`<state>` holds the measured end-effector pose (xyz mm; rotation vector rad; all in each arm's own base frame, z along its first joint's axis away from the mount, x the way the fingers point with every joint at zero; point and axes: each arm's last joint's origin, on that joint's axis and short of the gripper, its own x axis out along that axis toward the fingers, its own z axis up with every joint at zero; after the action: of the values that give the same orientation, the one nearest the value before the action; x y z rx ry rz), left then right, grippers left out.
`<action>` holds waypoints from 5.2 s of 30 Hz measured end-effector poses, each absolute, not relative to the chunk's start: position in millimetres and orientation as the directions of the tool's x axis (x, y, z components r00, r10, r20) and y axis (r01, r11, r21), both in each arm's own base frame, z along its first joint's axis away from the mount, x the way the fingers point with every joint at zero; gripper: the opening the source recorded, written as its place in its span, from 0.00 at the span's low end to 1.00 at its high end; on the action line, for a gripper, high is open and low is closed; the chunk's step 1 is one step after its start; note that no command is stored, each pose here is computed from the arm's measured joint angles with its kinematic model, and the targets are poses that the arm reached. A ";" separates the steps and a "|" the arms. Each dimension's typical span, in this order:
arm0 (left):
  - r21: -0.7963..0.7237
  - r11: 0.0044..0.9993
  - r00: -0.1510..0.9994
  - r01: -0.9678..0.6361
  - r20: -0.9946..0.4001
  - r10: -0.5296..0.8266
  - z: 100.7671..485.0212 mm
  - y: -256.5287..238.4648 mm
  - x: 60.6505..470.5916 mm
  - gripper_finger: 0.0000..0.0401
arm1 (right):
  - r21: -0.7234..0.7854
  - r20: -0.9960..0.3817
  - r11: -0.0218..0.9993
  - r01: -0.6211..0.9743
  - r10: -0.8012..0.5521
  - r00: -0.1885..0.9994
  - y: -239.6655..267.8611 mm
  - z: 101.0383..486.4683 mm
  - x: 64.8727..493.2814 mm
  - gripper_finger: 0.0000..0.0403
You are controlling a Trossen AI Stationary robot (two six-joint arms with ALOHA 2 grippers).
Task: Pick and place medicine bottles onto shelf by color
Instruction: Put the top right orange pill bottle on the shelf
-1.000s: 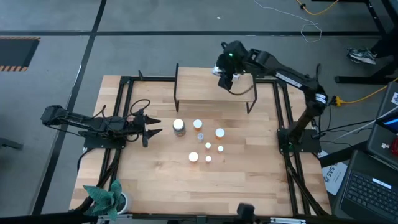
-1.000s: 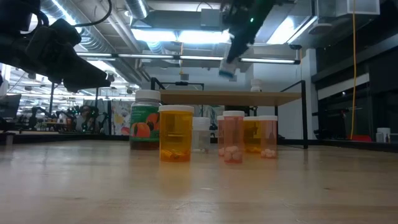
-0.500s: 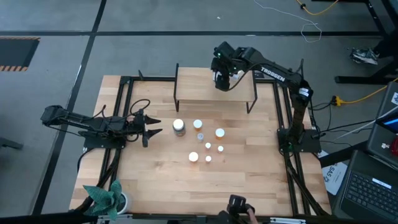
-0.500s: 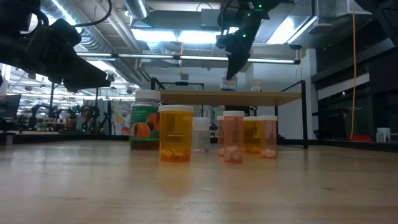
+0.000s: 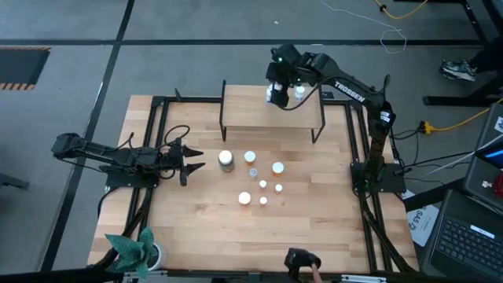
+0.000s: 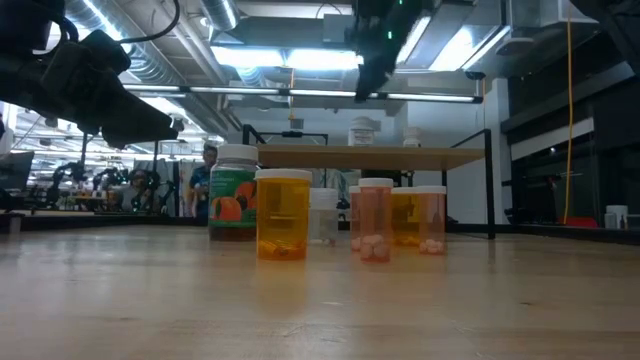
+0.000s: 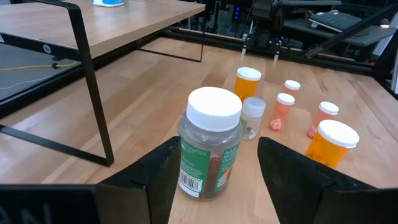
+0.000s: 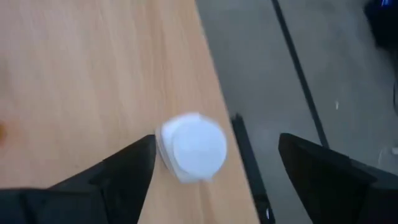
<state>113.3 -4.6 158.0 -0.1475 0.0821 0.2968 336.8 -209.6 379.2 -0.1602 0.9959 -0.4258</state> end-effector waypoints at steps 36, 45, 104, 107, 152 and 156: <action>-0.332 0.893 0.953 -0.302 -0.102 0.285 158.0 -4.6 113.3 0.52 | 0.028 -0.998 0.992 -0.125 0.020 -0.067 24.8 302.9 338.4 0.84; -0.313 0.902 0.955 -0.297 -0.108 0.277 157.4 -4.8 113.3 0.52 | -0.032 -0.978 0.995 -0.100 -0.010 0.210 15.5 303.8 363.7 0.84; -0.292 0.890 0.936 -0.351 -0.106 0.335 157.4 -3.2 112.7 0.52 | -0.135 -0.945 0.988 0.081 -0.153 0.288 7.1 181.0 335.1 0.80; -0.292 0.890 0.936 -0.351 -0.106 0.334 157.4 -3.2 112.7 0.52 | -0.134 -0.946 0.987 0.083 -0.153 0.286 7.1 179.6 335.7 0.72; -0.236 0.906 0.936 -0.350 -0.105 0.335 157.5 -3.2 112.7 0.52 | -0.325 -0.874 0.883 0.339 -0.417 0.249 -133.9 365.0 238.1 0.53; -0.235 0.907 0.937 -0.350 -0.105 0.334 157.5 -3.2 112.7 0.52 | -0.283 -0.880 0.894 0.347 -0.386 0.276 -158.5 363.0 230.0 0.53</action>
<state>112.7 -3.2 157.5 -0.2544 0.0629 0.3535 230.0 -158.5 363.0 -0.0374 1.1938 -0.4931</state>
